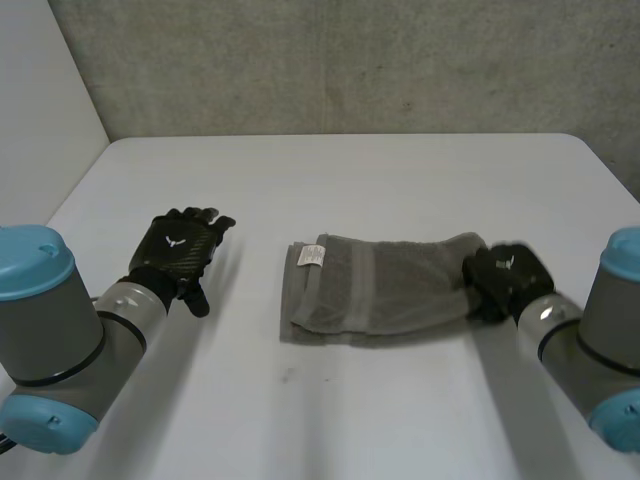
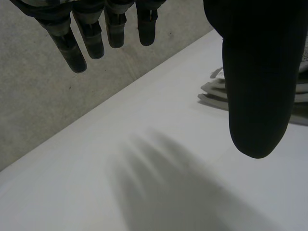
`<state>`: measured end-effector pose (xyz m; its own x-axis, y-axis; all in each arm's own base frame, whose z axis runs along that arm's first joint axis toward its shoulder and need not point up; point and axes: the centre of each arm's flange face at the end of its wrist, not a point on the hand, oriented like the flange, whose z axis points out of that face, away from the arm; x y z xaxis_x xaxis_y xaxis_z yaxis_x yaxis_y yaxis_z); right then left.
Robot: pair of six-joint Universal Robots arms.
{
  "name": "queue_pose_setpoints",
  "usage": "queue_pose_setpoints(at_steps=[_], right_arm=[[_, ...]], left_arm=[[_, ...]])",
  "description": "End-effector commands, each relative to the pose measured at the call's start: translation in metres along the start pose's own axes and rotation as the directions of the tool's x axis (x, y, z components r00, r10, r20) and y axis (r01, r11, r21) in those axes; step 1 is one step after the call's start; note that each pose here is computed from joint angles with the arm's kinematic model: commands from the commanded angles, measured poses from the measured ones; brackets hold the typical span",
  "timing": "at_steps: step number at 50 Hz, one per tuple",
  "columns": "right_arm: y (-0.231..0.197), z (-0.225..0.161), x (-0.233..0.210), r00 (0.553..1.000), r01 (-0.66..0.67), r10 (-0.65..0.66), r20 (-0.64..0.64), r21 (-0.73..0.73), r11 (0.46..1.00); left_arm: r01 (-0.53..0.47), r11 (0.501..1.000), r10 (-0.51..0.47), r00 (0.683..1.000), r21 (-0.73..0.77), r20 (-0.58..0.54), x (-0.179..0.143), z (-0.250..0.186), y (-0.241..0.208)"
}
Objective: Fold the towel.
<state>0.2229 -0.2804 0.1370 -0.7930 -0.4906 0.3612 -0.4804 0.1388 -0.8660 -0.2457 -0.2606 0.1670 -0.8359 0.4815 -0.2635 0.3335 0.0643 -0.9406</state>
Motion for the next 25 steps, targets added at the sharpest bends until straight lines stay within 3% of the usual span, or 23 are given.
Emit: queue_pose_setpoints(at_steps=[1,7,11,13,14,16,18,22,24,25], right_arm=[[-0.068,0.003,0.002,0.995,0.091,-0.08,-0.054,0.235,0.968],[-0.114,-0.008,-0.093,0.965,0.167,-0.234,0.12,0.409,0.897],[-0.11,-0.015,-0.136,0.918,0.23,-0.341,0.202,0.428,0.874],[-0.091,-0.02,-0.168,0.859,0.293,-0.428,0.28,0.415,0.861],[-0.091,-0.02,-0.169,0.859,0.294,-0.428,0.281,0.415,0.861],[-0.073,-0.026,-0.186,0.805,0.343,-0.485,0.342,0.397,0.851],[-0.07,-0.028,-0.188,0.794,0.351,-0.491,0.358,0.391,0.851],[-0.078,-0.029,-0.18,0.82,0.334,-0.468,0.33,0.387,0.859],[-0.103,-0.038,-0.158,0.886,0.231,-0.357,0.297,0.384,0.894],[-0.104,-0.038,-0.158,0.886,0.231,-0.356,0.297,0.384,0.894]], left_arm=[[-0.001,1.0,0.001,1.0,0.003,-0.008,0.003,-0.002,-0.001],[-0.004,1.0,0.004,1.0,0.003,-0.008,0.004,-0.003,-0.001],[-0.003,1.0,0.003,1.0,0.004,-0.007,0.004,-0.003,-0.002],[-0.002,1.0,0.002,1.0,0.008,-0.002,0.003,-0.003,-0.003],[-0.002,1.0,0.002,1.0,0.008,-0.002,0.003,-0.003,-0.003],[-0.001,1.0,0.001,1.0,0.02,0.005,0.0,-0.004,-0.007],[0.001,1.0,-0.001,1.0,0.029,0.006,0.0,-0.003,-0.01],[0.021,0.998,-0.022,1.0,0.054,0.012,-0.003,-0.001,-0.017],[0.063,0.993,-0.065,0.998,0.103,0.017,-0.006,0.004,-0.034],[0.063,0.993,-0.065,0.998,0.103,0.017,-0.007,0.004,-0.034]])
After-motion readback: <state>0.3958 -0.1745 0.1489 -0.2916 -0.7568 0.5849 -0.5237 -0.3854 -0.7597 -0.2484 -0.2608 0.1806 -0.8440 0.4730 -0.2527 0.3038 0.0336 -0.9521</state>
